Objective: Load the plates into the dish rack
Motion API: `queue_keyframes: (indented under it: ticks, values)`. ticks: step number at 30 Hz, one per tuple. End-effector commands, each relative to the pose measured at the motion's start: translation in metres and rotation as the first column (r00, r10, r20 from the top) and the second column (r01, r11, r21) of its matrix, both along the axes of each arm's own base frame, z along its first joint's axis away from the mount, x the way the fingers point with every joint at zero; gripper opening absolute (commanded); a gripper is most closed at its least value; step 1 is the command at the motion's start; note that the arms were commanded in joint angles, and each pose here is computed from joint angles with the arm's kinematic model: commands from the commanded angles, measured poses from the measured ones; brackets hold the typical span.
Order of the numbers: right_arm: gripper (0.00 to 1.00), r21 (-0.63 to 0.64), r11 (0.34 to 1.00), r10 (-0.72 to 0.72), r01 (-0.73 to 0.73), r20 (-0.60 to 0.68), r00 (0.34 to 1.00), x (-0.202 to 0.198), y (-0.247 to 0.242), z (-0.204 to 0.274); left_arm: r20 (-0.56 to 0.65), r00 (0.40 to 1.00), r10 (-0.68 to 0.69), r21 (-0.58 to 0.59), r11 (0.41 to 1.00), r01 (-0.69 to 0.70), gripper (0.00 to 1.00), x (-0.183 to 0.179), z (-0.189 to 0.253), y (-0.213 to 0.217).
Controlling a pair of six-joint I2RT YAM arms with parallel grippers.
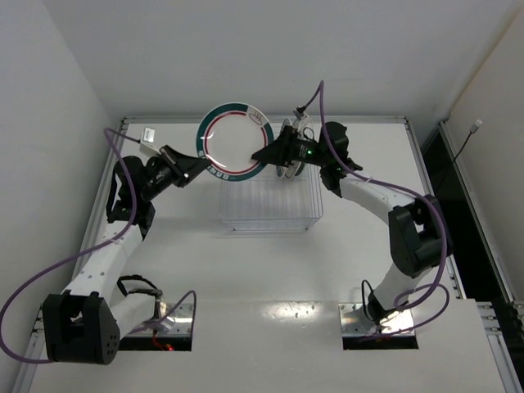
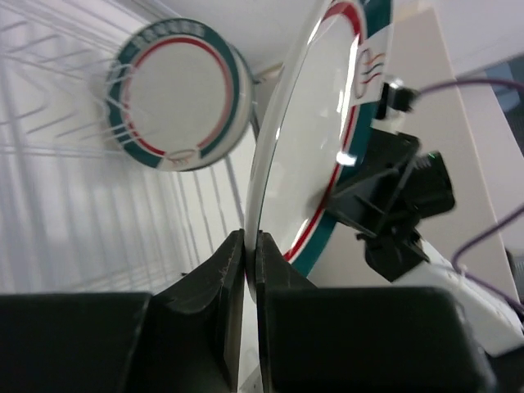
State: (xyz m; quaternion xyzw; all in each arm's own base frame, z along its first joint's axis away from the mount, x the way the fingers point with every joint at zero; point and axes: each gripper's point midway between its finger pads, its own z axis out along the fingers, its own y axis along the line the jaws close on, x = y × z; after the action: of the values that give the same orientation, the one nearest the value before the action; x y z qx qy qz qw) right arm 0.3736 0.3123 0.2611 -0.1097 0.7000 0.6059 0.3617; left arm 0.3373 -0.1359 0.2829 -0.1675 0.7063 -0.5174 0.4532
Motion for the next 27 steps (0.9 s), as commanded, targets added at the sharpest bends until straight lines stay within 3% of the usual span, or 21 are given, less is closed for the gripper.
queue_keyframes:
  ticks: [1, 8, 10, 11, 14, 16, 17, 18, 20, 21, 22, 23, 27]
  values:
    - [0.59, -0.003, 0.997, 0.073, -0.073, 0.046, 0.996, -0.016, 0.012, 0.003, 0.221, 0.966, -0.138, 0.008, 0.990, 0.139, 0.00, -0.028, 0.068, -0.025]
    - [0.55, -0.006, 0.997, 0.073, -0.073, 0.037, 0.997, -0.015, 0.012, -0.004, 0.227, 0.963, -0.147, 0.016, 0.989, 0.147, 0.00, -0.029, 0.068, -0.027]
    - [0.42, 0.008, 0.997, 0.073, -0.073, 0.059, 0.996, -0.015, 0.012, 0.002, 0.230, 0.961, -0.155, 0.007, 0.987, 0.158, 0.00, -0.031, 0.068, -0.030]
    - [0.26, 0.004, 0.997, 0.073, -0.073, 0.049, 0.996, -0.016, 0.012, -0.002, 0.228, 0.961, -0.155, 0.007, 0.987, 0.158, 0.00, -0.031, 0.065, -0.030]
    - [0.02, 0.015, 0.998, 0.052, -0.054, 0.075, 0.996, -0.019, 0.008, 0.007, 0.202, 0.963, -0.177, 0.030, 0.984, 0.174, 0.00, -0.028, 0.053, -0.032]
    - [0.00, 0.004, 1.000, 0.001, -0.001, 0.071, 0.997, -0.013, 0.002, 0.011, 0.185, 0.962, -0.202, 0.059, 0.979, 0.194, 0.14, -0.027, 0.046, -0.034]
    - [0.00, -0.015, 1.000, -0.017, 0.018, 0.091, 0.996, -0.011, -0.001, 0.010, 0.164, 0.964, -0.209, 0.111, 0.975, 0.193, 0.27, -0.022, 0.038, -0.033]
    - [0.00, -0.050, 0.995, -0.079, 0.083, 0.070, 0.994, -0.004, -0.010, 0.012, 0.116, 0.967, -0.226, 0.142, 0.968, 0.209, 0.58, -0.016, 0.023, -0.034]
    - [0.00, -0.147, 0.972, -0.164, 0.182, 0.127, 0.978, 0.010, -0.022, 0.017, -0.030, 0.982, -0.187, 0.209, 0.959, 0.189, 0.74, -0.010, -0.010, -0.026]
    - [0.00, -0.219, 0.909, -0.329, 0.356, 0.148, 0.933, 0.031, -0.044, 0.019, -0.016, 0.993, -0.120, 0.301, 0.946, 0.119, 0.79, 0.003, -0.015, -0.011]
    - [0.00, -0.385, 0.836, -0.392, 0.390, 0.077, 0.917, 0.027, -0.056, -0.015, -0.043, 0.995, -0.087, 0.342, 0.935, 0.097, 0.79, 0.004, -0.027, -0.004]
    - [0.00, -0.443, 0.722, -0.516, 0.532, 0.167, 0.840, 0.047, -0.080, -0.002, -0.072, 0.997, -0.038, 0.379, 0.923, 0.062, 0.80, 0.007, -0.035, 0.008]
    - [0.00, -0.605, 0.476, -0.660, 0.638, 0.234, 0.714, 0.060, -0.120, -0.008, -0.031, 0.979, 0.201, 0.557, 0.817, -0.150, 0.80, 0.018, -0.052, 0.061]
